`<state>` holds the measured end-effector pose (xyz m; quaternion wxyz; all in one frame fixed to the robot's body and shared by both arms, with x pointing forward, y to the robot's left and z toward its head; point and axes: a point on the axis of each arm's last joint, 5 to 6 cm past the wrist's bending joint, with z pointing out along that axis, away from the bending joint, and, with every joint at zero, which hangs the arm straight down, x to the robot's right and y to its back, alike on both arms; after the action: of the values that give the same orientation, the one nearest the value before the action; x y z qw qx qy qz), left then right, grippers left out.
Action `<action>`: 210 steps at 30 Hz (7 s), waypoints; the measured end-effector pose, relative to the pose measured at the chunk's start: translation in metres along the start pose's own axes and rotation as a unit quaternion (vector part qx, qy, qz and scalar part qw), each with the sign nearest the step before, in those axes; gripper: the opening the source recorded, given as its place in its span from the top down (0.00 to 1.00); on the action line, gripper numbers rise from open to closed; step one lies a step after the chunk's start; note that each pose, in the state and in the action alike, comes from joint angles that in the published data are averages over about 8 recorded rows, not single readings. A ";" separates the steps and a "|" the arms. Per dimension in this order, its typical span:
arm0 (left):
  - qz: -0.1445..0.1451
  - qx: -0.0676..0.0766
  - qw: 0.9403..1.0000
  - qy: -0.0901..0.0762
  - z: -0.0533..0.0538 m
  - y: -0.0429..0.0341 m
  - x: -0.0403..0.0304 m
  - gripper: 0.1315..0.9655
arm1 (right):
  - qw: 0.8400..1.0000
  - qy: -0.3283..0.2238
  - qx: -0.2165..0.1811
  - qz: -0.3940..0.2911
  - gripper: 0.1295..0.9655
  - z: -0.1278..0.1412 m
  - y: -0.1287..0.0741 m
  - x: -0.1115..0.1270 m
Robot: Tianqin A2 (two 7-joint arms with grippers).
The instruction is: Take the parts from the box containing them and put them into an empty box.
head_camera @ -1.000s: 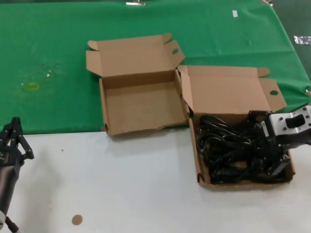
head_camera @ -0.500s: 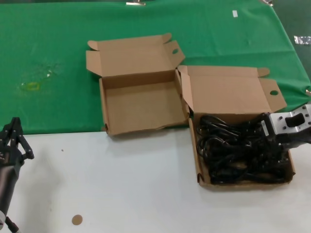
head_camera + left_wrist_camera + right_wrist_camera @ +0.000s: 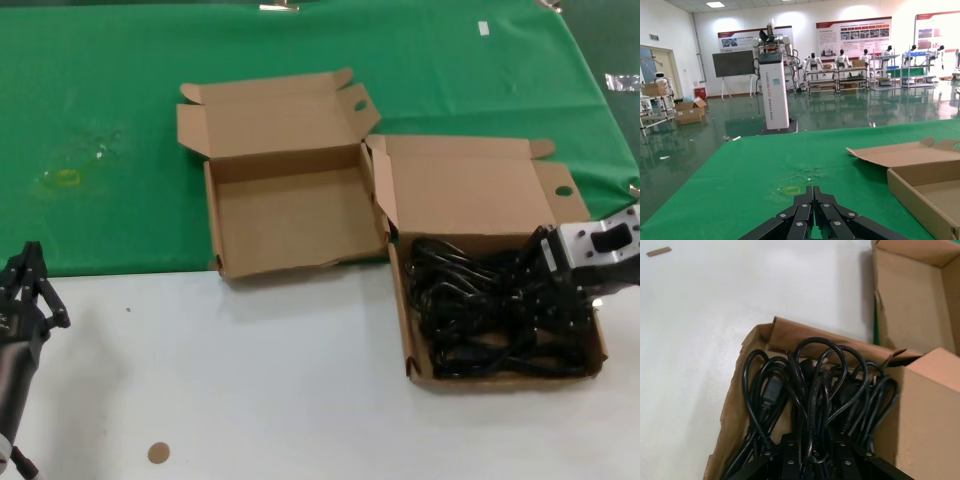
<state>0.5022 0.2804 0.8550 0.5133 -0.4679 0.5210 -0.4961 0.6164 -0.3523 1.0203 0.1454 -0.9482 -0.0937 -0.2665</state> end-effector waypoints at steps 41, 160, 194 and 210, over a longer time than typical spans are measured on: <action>0.000 0.000 1.000 0.000 0.000 0.0000 0.0000 0.98 | 0.983 0.123 0.133 -0.013 0.88 0.069 -0.158 0.114; 0.000 0.000 1.000 0.000 0.000 0.0000 0.0000 0.03 | 0.764 0.396 0.268 0.434 0.00 0.137 -0.084 -0.094; 0.000 0.000 1.000 0.000 0.000 0.0000 0.0000 0.00 | 0.674 0.453 0.230 0.536 0.00 0.112 -0.062 -0.161; 0.000 0.000 1.000 0.000 0.000 0.0000 0.0000 0.00 | 0.674 0.453 0.230 0.536 0.00 0.112 -0.062 -0.161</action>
<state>0.5022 0.2804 0.8550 0.5133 -0.4679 0.5210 -0.4961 0.5186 -0.2742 0.8572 0.5016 -0.5350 0.4493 -0.5102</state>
